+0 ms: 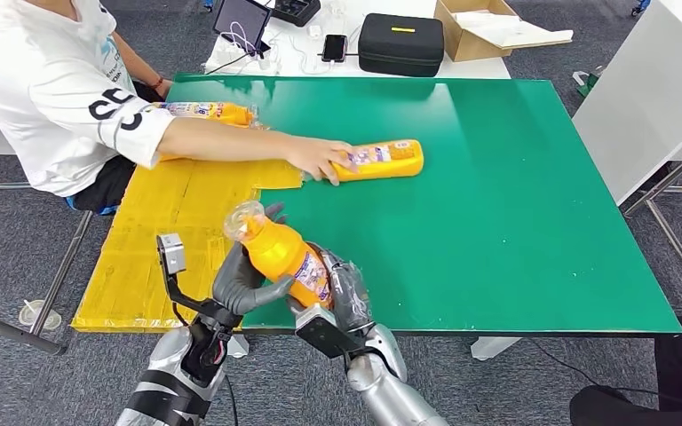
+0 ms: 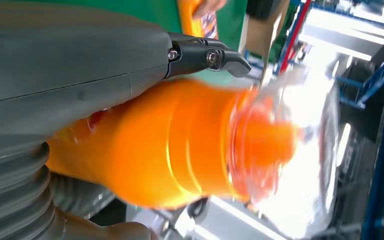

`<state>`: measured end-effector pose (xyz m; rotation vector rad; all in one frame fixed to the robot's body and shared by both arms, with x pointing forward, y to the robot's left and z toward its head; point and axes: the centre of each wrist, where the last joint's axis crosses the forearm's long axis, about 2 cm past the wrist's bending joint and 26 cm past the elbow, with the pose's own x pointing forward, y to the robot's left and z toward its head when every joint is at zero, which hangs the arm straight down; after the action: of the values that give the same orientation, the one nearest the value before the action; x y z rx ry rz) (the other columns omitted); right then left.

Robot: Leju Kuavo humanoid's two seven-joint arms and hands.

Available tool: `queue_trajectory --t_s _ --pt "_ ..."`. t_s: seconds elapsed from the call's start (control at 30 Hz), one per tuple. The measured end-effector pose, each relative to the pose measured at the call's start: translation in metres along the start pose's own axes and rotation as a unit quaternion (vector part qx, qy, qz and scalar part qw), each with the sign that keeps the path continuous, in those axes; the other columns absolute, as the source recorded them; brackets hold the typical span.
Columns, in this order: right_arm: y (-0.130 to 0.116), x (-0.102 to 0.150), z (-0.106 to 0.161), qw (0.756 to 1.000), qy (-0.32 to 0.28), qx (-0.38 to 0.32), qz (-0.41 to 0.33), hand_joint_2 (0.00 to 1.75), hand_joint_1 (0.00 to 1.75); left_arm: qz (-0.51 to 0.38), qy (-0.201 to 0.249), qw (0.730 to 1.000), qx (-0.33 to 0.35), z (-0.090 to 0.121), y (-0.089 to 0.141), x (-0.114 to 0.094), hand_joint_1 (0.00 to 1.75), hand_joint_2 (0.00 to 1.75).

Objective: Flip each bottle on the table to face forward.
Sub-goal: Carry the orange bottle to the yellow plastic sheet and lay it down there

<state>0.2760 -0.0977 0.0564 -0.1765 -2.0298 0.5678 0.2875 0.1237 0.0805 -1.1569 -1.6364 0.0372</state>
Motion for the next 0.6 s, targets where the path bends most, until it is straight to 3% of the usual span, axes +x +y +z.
queue_trajectory --t_s 0.23,0.6 --pt "0.005 -0.001 0.000 1.000 0.006 0.020 -0.004 1.75 1.69 0.013 0.022 0.999 -0.023 0.004 0.004 -0.003 0.00 1.75" --pt "0.017 0.007 -0.009 0.999 0.001 0.038 -0.013 1.75 1.73 -0.105 0.088 0.991 -0.011 0.005 0.017 -0.007 0.00 1.75"
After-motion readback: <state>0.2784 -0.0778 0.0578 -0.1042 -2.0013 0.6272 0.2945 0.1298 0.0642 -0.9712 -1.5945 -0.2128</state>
